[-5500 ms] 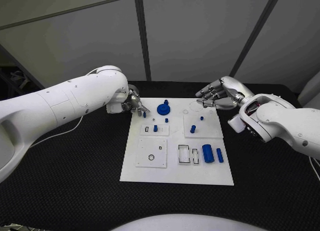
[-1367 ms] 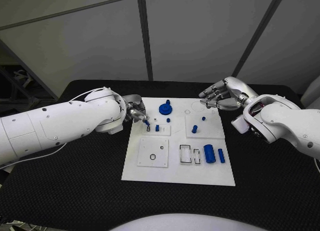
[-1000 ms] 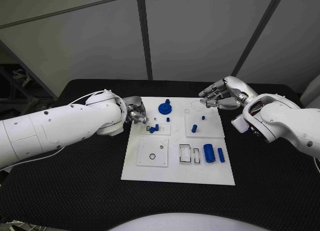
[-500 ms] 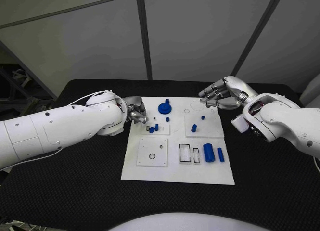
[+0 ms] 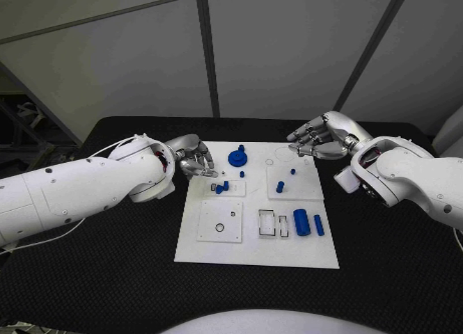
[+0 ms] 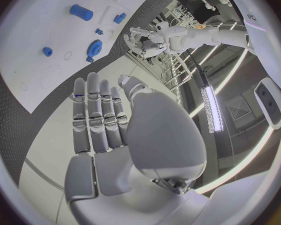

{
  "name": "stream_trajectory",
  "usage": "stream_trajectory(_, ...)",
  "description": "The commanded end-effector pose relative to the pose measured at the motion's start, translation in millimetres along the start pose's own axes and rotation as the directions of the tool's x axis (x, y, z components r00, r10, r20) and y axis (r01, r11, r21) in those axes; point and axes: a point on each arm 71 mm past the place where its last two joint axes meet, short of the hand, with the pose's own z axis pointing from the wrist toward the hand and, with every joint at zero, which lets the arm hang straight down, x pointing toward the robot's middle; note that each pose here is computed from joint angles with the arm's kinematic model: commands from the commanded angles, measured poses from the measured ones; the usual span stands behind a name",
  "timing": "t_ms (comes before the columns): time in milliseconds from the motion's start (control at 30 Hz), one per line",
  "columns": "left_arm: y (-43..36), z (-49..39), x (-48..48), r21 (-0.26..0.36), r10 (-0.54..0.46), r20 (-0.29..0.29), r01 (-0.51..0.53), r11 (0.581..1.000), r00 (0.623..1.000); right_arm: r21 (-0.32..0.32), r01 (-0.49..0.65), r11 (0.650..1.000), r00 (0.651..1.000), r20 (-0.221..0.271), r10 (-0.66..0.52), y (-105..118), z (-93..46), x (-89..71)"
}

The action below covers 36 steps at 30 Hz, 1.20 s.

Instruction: Assemble the parts on the task board

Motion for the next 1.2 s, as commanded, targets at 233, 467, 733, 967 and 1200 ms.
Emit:
stream_trajectory(233,-6.1,-13.3,10.2,0.279,-0.046,0.139,0.005,0.96,0.989,-0.015,0.013,1.0,1.0,0.001,-0.013,1.8,-1.4,-1.1)
stream_trajectory(467,-6.4,-16.2,22.5,0.337,0.065,0.135,-0.108,0.935,0.989,-0.015,0.021,1.0,1.0,0.002,-0.021,1.2,-2.0,-1.9)
stream_trajectory(733,-2.2,-16.8,34.5,0.346,0.176,0.09,-0.197,0.917,0.98,-0.014,0.025,1.0,1.0,0.004,-0.025,0.5,-2.6,-2.8)
stream_trajectory(967,1.3,-15.7,37.7,0.334,0.22,0.066,-0.229,0.914,0.973,-0.014,0.025,1.0,1.0,0.004,-0.025,0.3,-2.7,-2.9)
stream_trajectory(1200,3.8,-13.1,38.2,0.318,0.244,0.065,-0.252,0.914,0.968,-0.013,0.027,1.0,1.0,0.005,-0.027,0.0,-2.7,-3.2)
